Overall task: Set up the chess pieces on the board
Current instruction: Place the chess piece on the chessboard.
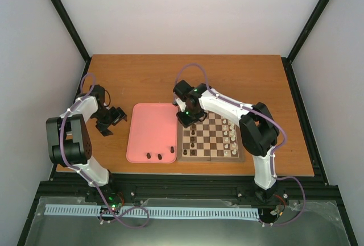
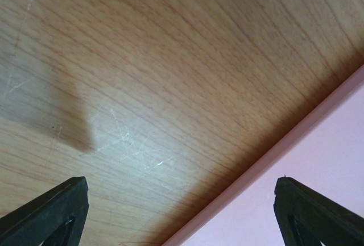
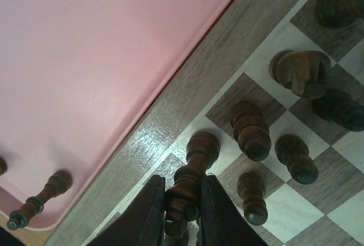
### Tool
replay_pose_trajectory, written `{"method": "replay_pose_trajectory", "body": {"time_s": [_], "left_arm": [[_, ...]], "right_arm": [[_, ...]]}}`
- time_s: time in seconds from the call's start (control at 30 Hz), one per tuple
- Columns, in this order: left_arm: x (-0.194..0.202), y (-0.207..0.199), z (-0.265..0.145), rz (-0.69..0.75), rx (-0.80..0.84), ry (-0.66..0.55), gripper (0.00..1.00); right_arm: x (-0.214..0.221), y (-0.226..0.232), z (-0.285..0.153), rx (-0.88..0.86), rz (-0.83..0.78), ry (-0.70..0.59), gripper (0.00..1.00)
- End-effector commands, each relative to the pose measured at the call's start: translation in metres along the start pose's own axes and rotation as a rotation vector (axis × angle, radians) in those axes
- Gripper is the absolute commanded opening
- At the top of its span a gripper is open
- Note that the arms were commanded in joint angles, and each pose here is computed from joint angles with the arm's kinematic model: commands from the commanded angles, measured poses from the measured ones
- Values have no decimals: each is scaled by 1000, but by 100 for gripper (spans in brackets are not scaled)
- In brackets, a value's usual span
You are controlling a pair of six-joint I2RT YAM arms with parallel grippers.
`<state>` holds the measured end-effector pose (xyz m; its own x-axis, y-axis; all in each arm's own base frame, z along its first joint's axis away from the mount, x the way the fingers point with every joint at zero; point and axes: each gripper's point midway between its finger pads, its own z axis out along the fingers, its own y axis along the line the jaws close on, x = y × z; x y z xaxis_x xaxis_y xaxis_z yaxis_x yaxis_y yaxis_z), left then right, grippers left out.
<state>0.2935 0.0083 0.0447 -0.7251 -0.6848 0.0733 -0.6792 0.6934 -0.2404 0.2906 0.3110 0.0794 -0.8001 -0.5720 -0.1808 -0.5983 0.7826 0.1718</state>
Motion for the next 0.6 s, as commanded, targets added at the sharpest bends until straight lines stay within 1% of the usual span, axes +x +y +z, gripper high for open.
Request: {"method": "replay_pose_trajectory", "body": {"time_s": [0.0, 0.3, 0.57], "left_arm": [[-9, -11, -5, 18, 30, -17, 100], [-9, -10, -5, 17, 31, -16, 100], [-9, -12, -5, 18, 37, -16, 100]], "right_arm": [[0, -8, 11, 22, -4, 13, 4], [7, -11, 11, 32, 4, 40, 5], [11, -6, -9, 15, 7, 25, 4]]}}
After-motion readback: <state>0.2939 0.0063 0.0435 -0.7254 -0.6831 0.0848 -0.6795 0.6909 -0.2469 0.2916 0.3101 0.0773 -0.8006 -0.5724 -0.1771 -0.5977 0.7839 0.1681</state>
